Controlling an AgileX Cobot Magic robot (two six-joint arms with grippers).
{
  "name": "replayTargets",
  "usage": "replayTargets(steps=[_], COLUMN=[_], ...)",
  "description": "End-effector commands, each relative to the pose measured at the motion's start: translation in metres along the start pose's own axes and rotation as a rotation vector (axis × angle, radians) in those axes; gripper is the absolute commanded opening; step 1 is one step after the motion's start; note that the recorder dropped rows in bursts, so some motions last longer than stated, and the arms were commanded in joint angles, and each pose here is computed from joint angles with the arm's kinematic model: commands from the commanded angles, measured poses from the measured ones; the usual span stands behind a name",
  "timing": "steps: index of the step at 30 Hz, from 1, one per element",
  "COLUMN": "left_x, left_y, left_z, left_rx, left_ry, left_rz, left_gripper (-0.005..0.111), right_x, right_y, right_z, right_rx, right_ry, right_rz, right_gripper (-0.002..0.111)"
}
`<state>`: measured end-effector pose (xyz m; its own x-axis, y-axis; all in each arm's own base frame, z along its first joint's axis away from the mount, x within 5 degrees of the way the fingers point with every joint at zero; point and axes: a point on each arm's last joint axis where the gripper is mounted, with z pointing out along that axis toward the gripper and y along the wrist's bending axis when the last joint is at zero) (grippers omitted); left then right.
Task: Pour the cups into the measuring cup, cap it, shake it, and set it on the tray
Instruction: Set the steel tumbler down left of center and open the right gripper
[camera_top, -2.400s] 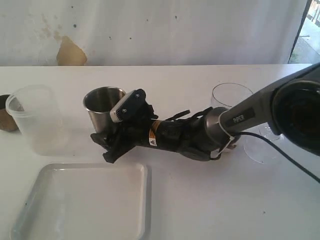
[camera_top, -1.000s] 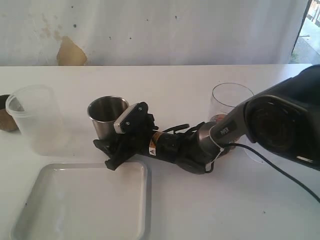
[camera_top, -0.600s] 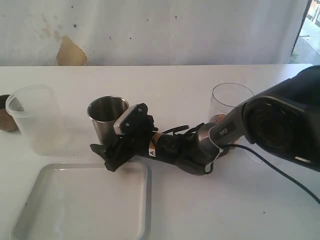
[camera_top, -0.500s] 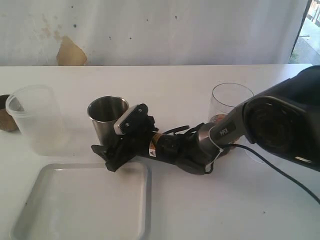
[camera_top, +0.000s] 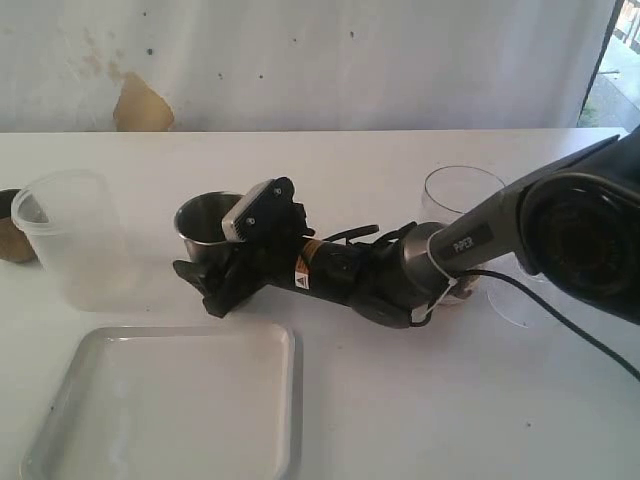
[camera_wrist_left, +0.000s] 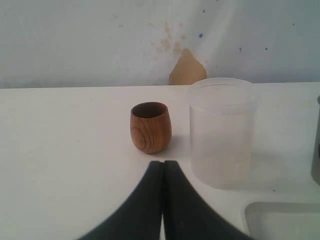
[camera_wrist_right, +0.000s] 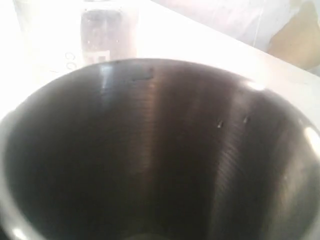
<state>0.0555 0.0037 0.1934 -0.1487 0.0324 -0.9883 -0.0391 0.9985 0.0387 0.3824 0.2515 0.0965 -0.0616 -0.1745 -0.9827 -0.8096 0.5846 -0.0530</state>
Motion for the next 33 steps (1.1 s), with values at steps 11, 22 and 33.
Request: replayTargets(steps=[11, 22, 33], left_x=[0.002, 0.002, 0.002], left_y=[0.0, 0.0, 0.0], left_z=[0.0, 0.0, 0.0], left_rx=[-0.005, -0.005, -0.005], left_ry=[0.0, 0.0, 0.0], left_rz=[0.001, 0.001, 0.001], left_gripper=[0.0, 0.0, 0.0], right_x=[-0.001, -0.023, -0.024], right_y=[-0.002, 0.002, 0.002], right_z=[-0.001, -0.005, -0.005], right_rx=[0.016, -0.039, -0.032], right_ry=[0.086, 0.053, 0.045], right_rz=[-0.061, -0.053, -0.047], right_gripper=[0.105, 0.105, 0.105])
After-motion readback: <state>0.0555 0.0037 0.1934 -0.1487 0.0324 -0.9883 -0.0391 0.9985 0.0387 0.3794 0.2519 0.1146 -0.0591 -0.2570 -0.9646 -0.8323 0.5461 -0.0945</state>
